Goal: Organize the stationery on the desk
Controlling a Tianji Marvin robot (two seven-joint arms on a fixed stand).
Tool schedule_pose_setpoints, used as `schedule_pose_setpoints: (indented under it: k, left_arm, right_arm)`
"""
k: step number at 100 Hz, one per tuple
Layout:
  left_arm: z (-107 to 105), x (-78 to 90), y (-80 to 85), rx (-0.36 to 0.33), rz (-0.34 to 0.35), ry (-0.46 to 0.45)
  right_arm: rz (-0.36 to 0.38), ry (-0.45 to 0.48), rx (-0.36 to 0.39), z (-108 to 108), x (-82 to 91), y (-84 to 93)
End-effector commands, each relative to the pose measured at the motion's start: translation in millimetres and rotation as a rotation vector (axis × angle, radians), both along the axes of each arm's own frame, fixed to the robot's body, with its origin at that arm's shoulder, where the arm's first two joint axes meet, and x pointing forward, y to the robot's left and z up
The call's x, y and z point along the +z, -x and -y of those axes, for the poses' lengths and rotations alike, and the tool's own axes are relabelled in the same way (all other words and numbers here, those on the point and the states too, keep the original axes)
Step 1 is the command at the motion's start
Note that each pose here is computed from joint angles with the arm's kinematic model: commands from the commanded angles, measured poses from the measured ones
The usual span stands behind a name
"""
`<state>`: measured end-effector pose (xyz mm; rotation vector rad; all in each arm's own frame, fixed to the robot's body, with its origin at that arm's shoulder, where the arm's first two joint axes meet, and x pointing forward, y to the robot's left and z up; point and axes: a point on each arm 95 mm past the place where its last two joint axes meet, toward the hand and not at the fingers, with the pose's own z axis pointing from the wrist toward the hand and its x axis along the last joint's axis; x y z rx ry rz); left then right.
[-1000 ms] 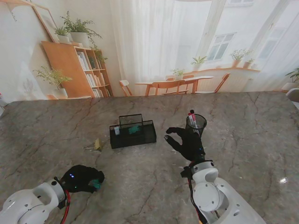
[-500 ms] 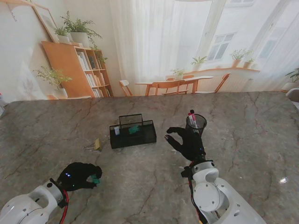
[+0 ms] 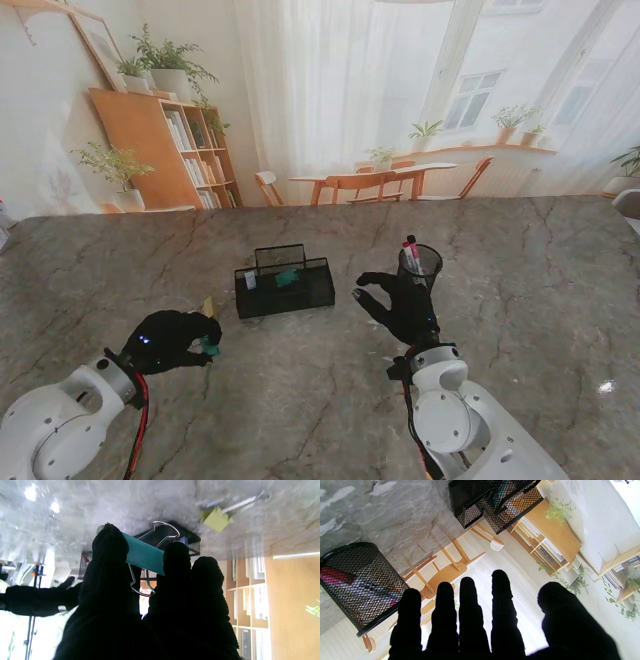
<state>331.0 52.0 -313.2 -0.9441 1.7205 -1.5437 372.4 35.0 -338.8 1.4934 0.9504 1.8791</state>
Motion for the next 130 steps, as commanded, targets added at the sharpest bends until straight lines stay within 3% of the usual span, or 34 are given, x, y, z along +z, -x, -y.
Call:
schedule_pose_setpoints:
  k: [1,27,77,107,130]
  left_arm:
    - [5,17.4,-15.7,-0.018,0.041,0.004]
    - [20,34.1,-65.7,-0.035,0.036,0.026]
    - [51,36.4,-153.5,-0.012,0.001,0.069]
    - [63,47.3,-187.0,-0.013,0.014,0.081]
    - [76,42.2,-204.8,-0.033,-0.027,0.072]
  right_arm:
    - [-0.016,-0.006,0.004,-2,-2.3,-0.6]
    - [-0.026,-0.025,-0.001,-1,-4.2,-3.7]
    - [0.003,0.005,-0.067,20,-3.6,-5.1]
    - [-0.003,0.008,-0.07,21,-4.7,-6.9]
    - [-0.017,0.006,-0.063,19,-6.6,-9.4]
